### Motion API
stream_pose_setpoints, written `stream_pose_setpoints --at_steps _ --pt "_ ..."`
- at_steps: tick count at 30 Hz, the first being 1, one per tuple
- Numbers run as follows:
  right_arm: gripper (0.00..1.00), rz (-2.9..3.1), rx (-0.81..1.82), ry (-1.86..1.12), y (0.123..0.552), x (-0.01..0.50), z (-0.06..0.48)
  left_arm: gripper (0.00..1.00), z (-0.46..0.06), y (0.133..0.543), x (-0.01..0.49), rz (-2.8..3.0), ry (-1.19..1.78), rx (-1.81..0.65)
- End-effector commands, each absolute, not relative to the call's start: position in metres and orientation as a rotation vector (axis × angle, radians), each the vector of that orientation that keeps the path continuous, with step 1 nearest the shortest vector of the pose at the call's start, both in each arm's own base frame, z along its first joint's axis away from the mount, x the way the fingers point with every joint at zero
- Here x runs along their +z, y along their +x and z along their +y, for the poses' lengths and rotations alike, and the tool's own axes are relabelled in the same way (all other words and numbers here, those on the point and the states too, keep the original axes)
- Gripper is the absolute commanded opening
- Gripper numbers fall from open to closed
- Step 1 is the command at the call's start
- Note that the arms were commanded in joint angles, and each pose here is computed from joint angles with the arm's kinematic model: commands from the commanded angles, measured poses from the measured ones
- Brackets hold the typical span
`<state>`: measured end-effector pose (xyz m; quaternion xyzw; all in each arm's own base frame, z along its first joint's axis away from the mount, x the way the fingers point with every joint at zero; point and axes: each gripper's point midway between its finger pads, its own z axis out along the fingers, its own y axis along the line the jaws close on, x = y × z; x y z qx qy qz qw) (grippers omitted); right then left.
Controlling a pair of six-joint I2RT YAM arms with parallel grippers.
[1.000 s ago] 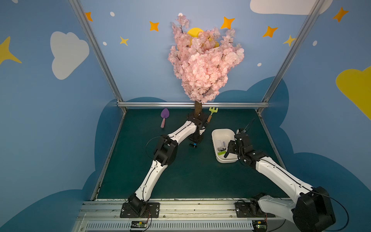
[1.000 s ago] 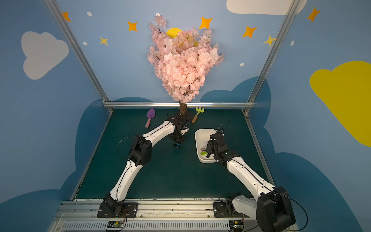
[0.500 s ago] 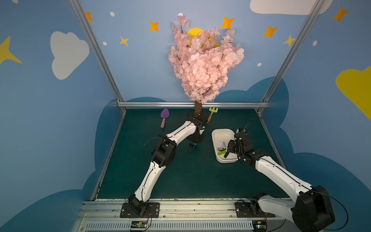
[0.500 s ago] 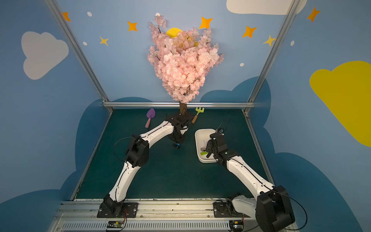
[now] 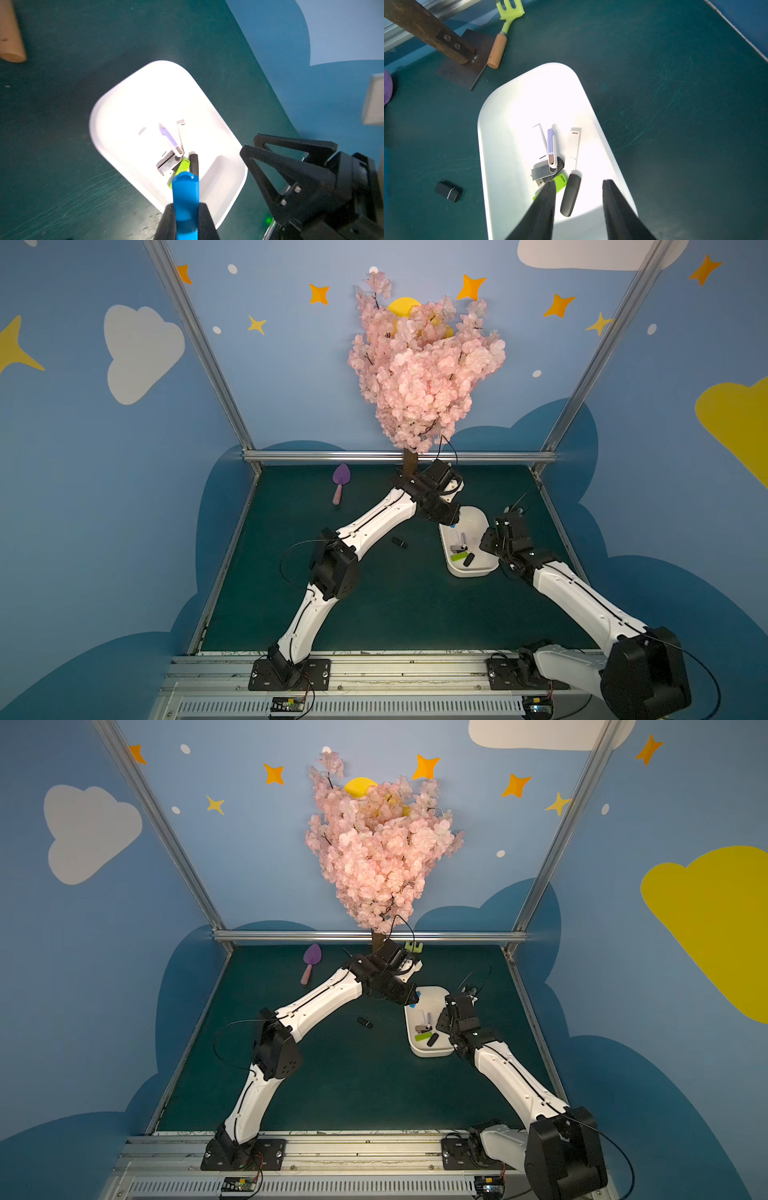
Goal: Put the usb flash drive into the storage box
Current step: Place the USB flash in the storage box, then pick up the USB flash from the center of the board.
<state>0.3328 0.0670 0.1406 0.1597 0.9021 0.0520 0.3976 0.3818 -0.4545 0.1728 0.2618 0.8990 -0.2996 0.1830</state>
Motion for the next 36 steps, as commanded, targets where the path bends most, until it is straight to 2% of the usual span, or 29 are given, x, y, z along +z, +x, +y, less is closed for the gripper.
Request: stream_pose_setpoints --at_steps 1,8,12,16,19,22,29,34,36 --pt "0.42 2.285 0.116 0.438 0.327 0.140 0.060 0.11 -0.465 0.379 0.143 2.631 0.701 -0.884" --pt "0.42 2.289 0.134 0.438 0.328 0.139 0.061 0.14 -0.475 0.378 0.118 2.660 0.718 -0.860" --pt "0.41 2.284 0.145 0.438 0.328 0.141 0.062 0.21 -0.473 0.379 0.113 2.662 0.728 -0.830" --pt "0.41 2.284 0.149 0.434 0.328 0.140 0.063 0.42 -0.473 0.378 0.114 2.660 0.746 -0.833" --pt "0.41 2.292 0.148 0.433 0.328 0.138 0.063 0.47 -0.470 0.376 0.136 2.628 0.752 -0.828" --pt "0.41 2.306 0.184 0.373 0.330 0.140 0.072 0.47 -0.461 0.373 0.176 2.562 0.764 -0.807" --pt "0.41 2.346 0.358 0.045 0.332 0.151 0.125 0.49 -0.378 0.339 0.270 2.414 0.681 -0.651" --pt "0.40 2.399 0.426 -0.294 0.326 0.146 0.189 0.53 -0.269 0.293 0.297 2.349 0.406 -0.569" --pt "0.39 2.433 0.452 -0.461 0.319 0.141 0.221 0.61 -0.232 0.270 0.296 2.318 0.328 -0.568"
